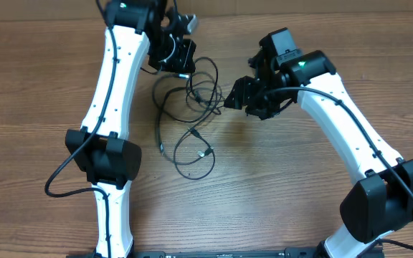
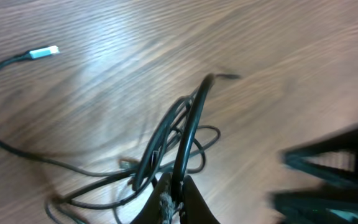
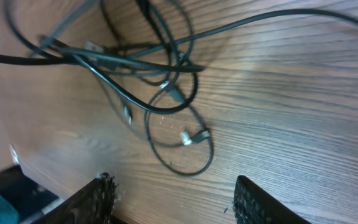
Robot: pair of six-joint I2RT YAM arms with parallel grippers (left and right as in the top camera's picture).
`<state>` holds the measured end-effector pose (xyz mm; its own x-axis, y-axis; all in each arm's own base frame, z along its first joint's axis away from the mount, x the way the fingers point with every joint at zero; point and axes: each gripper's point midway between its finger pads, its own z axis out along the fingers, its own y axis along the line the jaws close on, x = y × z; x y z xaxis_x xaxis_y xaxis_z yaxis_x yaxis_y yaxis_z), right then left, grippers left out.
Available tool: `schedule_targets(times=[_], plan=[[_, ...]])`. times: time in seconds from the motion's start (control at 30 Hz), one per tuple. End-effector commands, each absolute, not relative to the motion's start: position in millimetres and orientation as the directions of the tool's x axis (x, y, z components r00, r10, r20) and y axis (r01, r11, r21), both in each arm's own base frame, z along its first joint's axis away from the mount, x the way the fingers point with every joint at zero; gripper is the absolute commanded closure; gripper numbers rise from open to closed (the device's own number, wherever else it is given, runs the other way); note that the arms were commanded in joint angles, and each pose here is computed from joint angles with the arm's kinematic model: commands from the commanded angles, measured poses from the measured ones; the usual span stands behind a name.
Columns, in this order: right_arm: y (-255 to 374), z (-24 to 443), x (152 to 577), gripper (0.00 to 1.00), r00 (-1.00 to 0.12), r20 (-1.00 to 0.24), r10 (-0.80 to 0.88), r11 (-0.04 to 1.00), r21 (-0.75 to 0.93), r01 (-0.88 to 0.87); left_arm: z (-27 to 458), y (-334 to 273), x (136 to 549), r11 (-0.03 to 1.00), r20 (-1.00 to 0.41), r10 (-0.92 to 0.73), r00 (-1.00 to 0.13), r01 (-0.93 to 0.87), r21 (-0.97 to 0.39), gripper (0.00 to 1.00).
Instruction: Untangle cables
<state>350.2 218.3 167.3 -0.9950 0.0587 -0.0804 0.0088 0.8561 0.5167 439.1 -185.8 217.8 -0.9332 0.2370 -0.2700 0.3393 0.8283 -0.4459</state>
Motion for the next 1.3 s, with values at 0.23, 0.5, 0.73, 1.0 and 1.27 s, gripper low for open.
schedule_targets(times=[0.23, 0.5, 0.73, 1.0, 1.27], plan=[[248, 178, 352, 0.41, -0.911, -0.32, -0.26, 0.765, 0.507, -0.396, 290, -193, 405, 0.778, -0.342, 0.192, -0.92, 0.355, -0.518, 0.96], [272, 185, 340, 0.46, -0.794, -0.434, -0.426, 0.633, 0.484, -0.604, 290, -192, 404, 0.779, -0.335, 0.193, -0.922, 0.351, -0.519, 0.96], [292, 149, 339, 0.56, -0.783, -0.456, -0.424, 0.626, 0.477, -0.617, 290, -192, 404, 0.779, -0.335, 0.191, -0.923, 0.35, -0.52, 0.96], [279, 168, 342, 0.96, -0.831, -0.433, -0.349, 0.69, 0.482, -0.541, 284, -182, 409, 0.82, -0.336, 0.189, -0.922, 0.337, -0.462, 0.96], [199, 320, 323, 0.96, -0.845, -0.533, -0.031, 0.76, 0.536, -0.366, 266, -80, 436, 0.965, -0.29, -0.089, -0.953, -0.011, -0.261, 0.96]])
